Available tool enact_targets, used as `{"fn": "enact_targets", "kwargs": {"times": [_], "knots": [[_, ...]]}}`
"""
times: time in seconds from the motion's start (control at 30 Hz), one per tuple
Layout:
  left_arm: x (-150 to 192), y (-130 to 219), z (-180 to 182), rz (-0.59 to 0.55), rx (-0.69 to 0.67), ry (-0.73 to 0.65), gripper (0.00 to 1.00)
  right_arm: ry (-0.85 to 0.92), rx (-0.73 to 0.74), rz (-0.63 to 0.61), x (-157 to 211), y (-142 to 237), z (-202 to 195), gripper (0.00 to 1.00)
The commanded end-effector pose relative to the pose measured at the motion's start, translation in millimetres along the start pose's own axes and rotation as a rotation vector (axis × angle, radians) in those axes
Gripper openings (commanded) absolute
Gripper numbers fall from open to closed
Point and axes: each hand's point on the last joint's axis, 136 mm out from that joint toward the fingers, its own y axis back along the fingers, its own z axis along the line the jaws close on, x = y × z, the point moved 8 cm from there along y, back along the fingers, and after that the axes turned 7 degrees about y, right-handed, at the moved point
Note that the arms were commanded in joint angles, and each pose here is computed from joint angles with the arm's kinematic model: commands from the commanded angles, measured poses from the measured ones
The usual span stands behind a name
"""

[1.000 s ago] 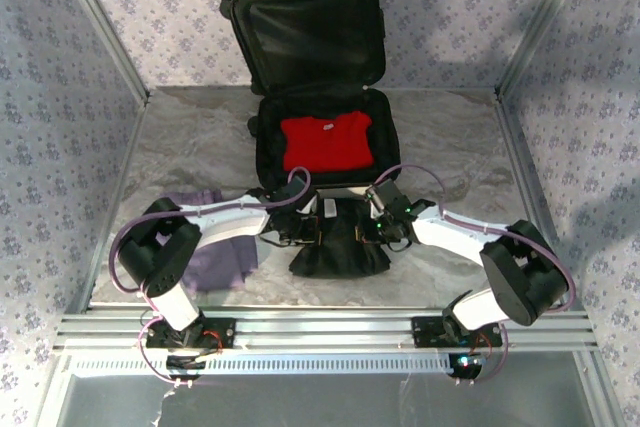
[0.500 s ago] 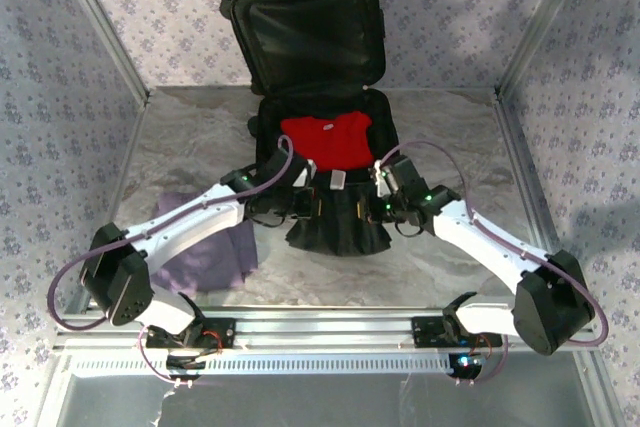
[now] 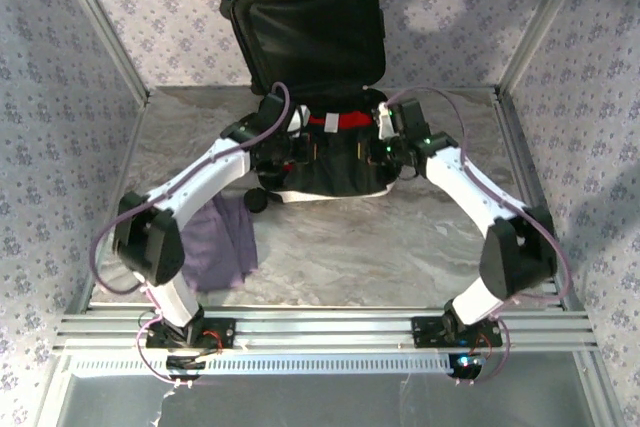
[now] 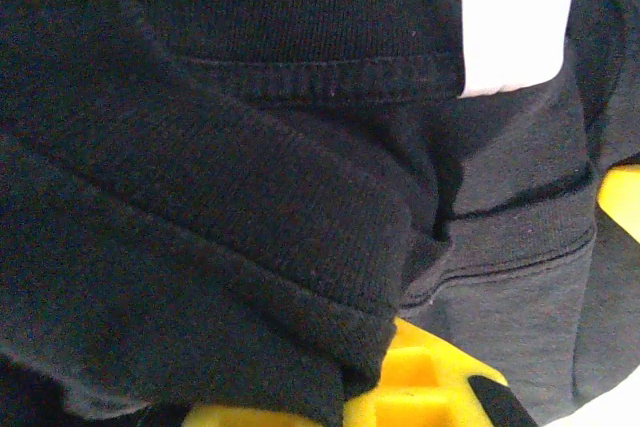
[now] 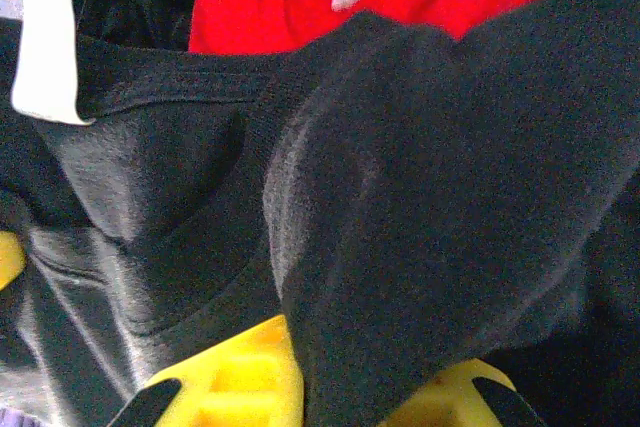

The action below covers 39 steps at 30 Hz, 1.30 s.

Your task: Pack the luggage

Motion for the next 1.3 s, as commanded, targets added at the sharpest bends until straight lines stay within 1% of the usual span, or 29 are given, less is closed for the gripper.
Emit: {"fn": "enact_targets", "kwargs": {"times": [0.0,0.13,0.23,0.37,0.53,0.6,0.63,0.67,0.7,0.73,0.77,0.83,0.87,0.93,1.03,1.13,1.27], "knots": [[-37,-2,-8,-0.077,0.057,-0.048,0.0,0.049,-0.058,-0.067,-42,-8,-3,0.0],[-67,-23,5,-0.089,0.026,-0.021,0.0,0.049,-0.061,-0.041,-68,-36,-13,0.0],[-77,-44,22,-0.065,-0.009,0.017,0.0,0.027,-0.049,-0.013,-74,-59,-25,0.0],[-79,-70,45,-0.012,-0.022,0.085,0.0,-0.025,-0.044,0.023,-69,-85,-43,0.0],[-71,-87,61,0.038,-0.046,0.122,0.0,-0.06,-0.023,0.061,-59,-103,-58,0.0],[-69,-91,65,0.047,-0.066,0.127,0.0,-0.067,-0.022,0.071,-58,-108,-62,0.03],[-69,-91,67,0.047,-0.084,0.133,0.06,-0.066,-0.023,0.075,-59,-110,-63,0.08],[-71,-89,69,0.043,-0.097,0.134,0.19,-0.061,-0.03,0.072,-63,-111,-63,0.14],[-73,-87,70,0.038,-0.107,0.136,0.33,-0.058,-0.03,0.067,-66,-110,-63,0.23],[-76,-82,71,0.025,-0.119,0.136,0.44,-0.052,-0.031,0.062,-71,-108,-64,0.33],[-80,-76,71,0.012,-0.126,0.133,0.47,-0.046,-0.033,0.053,-76,-105,-63,0.42],[-89,-60,70,-0.021,-0.136,0.124,0.49,-0.036,-0.037,0.033,-86,-96,-63,0.51],[-91,-52,70,-0.037,-0.142,0.114,0.49,-0.03,-0.037,0.019,-91,-90,-62,0.52],[-106,-31,61,-0.099,-0.127,0.09,0.5,-0.019,-0.034,-0.004,-98,-80,-60,0.52],[-109,-11,53,-0.104,-0.115,0.067,0.5,-0.008,-0.041,-0.036,-105,-64,-56,0.53],[-110,-4,42,-0.1,-0.043,0.057,0.51,-0.006,-0.07,-0.054,-107,-58,-51,0.52],[-108,-7,30,-0.096,-0.004,0.037,0.51,-0.01,-0.094,-0.07,-108,-58,-45,0.5]]}}
